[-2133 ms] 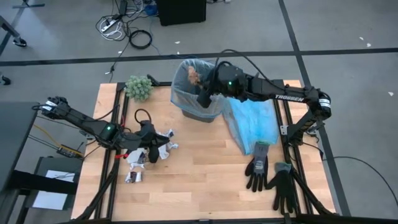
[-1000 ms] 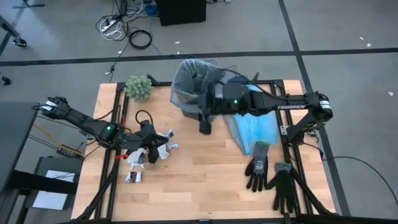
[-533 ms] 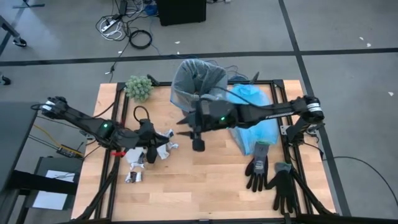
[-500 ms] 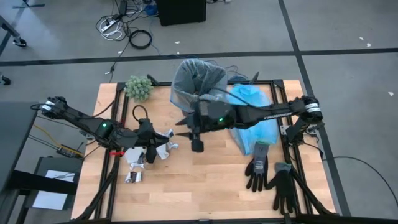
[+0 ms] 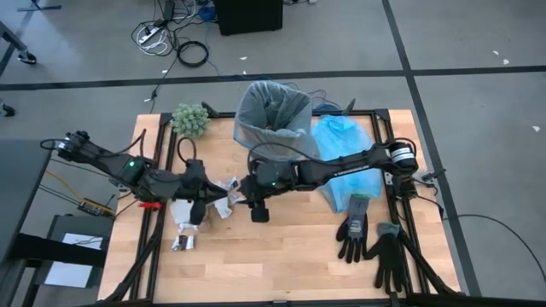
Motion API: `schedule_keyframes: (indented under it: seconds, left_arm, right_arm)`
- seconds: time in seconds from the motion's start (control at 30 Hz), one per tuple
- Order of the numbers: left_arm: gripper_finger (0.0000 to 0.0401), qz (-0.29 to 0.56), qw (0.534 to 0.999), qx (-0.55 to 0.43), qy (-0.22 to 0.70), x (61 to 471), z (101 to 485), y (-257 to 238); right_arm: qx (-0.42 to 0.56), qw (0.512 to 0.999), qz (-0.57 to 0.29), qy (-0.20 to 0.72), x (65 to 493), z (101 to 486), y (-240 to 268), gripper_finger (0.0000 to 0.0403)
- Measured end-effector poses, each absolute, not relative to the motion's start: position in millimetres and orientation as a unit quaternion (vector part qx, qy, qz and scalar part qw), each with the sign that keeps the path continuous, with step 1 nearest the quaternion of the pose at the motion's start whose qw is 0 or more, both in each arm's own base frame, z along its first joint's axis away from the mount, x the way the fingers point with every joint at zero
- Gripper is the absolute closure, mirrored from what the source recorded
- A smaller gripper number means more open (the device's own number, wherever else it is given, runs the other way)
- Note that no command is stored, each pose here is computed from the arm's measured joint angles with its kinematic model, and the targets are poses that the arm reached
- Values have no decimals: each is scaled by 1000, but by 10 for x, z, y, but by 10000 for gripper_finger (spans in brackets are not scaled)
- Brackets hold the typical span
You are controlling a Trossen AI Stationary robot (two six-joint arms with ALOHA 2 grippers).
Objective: Place trash/remove bag and relplace
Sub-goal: Put the white paper into the trash bin
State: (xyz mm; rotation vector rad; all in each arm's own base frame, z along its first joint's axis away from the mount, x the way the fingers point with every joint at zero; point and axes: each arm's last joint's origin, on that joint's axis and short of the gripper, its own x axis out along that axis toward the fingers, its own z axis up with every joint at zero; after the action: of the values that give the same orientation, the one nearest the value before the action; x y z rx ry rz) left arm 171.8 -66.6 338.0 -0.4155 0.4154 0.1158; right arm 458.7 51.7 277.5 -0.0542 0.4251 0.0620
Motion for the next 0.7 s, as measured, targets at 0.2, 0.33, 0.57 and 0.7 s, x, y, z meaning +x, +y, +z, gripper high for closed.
schedule_keyframes:
  seconds: [0.2,0.33,0.57,0.7]
  left_arm:
    - [350,17,968,-219,121,1740,3654,-681]
    - [350,-77,981,-166,64,1741,3830,-726]
    - [350,-165,977,-137,6,1732,3962,-768]
    - [353,-238,963,-122,-42,1698,4066,-795]
  right_arm:
    - [-12,975,31,221,4668,2602,529,238]
    - [47,972,19,230,4716,2490,508,238]
    - [53,972,6,228,4749,2441,467,238]
    - [52,970,7,236,4784,2346,430,238]
